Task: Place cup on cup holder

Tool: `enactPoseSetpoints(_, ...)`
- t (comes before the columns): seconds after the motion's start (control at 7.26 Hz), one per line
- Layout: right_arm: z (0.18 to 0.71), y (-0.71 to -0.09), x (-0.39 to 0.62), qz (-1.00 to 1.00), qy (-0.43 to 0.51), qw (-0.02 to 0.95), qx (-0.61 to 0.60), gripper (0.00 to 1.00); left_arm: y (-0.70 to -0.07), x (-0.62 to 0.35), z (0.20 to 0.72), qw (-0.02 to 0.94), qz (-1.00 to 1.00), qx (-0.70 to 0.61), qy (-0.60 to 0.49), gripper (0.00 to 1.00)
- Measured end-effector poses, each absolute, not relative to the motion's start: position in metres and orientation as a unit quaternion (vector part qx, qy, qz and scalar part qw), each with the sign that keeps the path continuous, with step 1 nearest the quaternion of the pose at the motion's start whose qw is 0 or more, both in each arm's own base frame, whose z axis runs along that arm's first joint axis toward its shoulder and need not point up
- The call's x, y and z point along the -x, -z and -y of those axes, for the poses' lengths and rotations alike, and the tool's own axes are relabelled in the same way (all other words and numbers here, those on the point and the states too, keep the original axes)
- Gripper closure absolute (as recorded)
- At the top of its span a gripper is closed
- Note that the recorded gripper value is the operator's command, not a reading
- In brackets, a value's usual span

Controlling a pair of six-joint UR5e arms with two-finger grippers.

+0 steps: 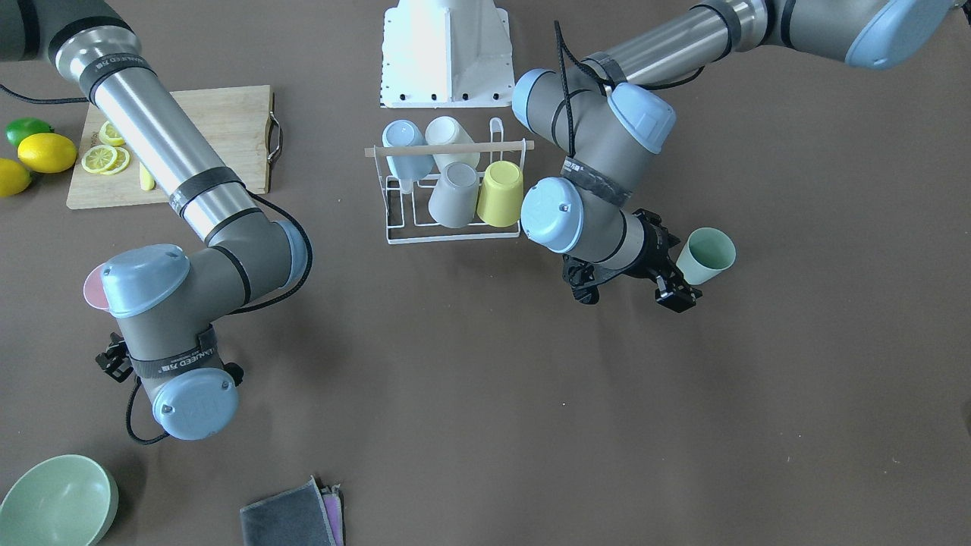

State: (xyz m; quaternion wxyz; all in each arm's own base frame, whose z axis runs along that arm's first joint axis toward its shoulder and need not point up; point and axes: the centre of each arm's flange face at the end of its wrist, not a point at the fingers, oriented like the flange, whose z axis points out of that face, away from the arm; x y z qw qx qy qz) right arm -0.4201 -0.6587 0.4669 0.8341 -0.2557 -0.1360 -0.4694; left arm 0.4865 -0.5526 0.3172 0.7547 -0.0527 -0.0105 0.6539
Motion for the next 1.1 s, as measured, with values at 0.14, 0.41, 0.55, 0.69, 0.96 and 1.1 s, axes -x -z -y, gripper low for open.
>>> enactPoseSetpoints(0.14, 0.656, -0.471, 0.425, 0.136, 0.473, 0.831, 0.257, 0.0, -0.322, -0.49, 0.551, 0.753, 0.012, 0.062, -0.655, 0.02)
enactPoseSetpoints(0.41, 0.65, -0.478, 0.435, 0.134, 0.48, 0.827, 0.259, 0.0, -0.332, -0.497, 0.544, 0.748, 0.014, 0.072, -0.66, 0.02)
enactPoseSetpoints(0.55, 0.648, -0.483, 0.44, 0.133, 0.482, 0.826, 0.26, 0.0, -0.339, -0.503, 0.537, 0.744, 0.015, 0.077, -0.664, 0.02)
enactPoseSetpoints(0.69, 0.646, -0.486, 0.443, 0.132, 0.484, 0.824, 0.261, 0.0, -0.347, -0.508, 0.531, 0.739, 0.016, 0.082, -0.668, 0.02)
enactPoseSetpoints(0.96, 0.643, -0.489, 0.447, 0.129, 0.488, 0.822, 0.263, 0.0, -0.362, -0.521, 0.514, 0.73, 0.019, 0.091, -0.677, 0.02)
enactPoseSetpoints(1.1, 0.643, -0.49, 0.447, 0.127, 0.49, 0.821, 0.263, 0.0, -0.368, -0.525, 0.507, 0.727, 0.021, 0.095, -0.68, 0.02)
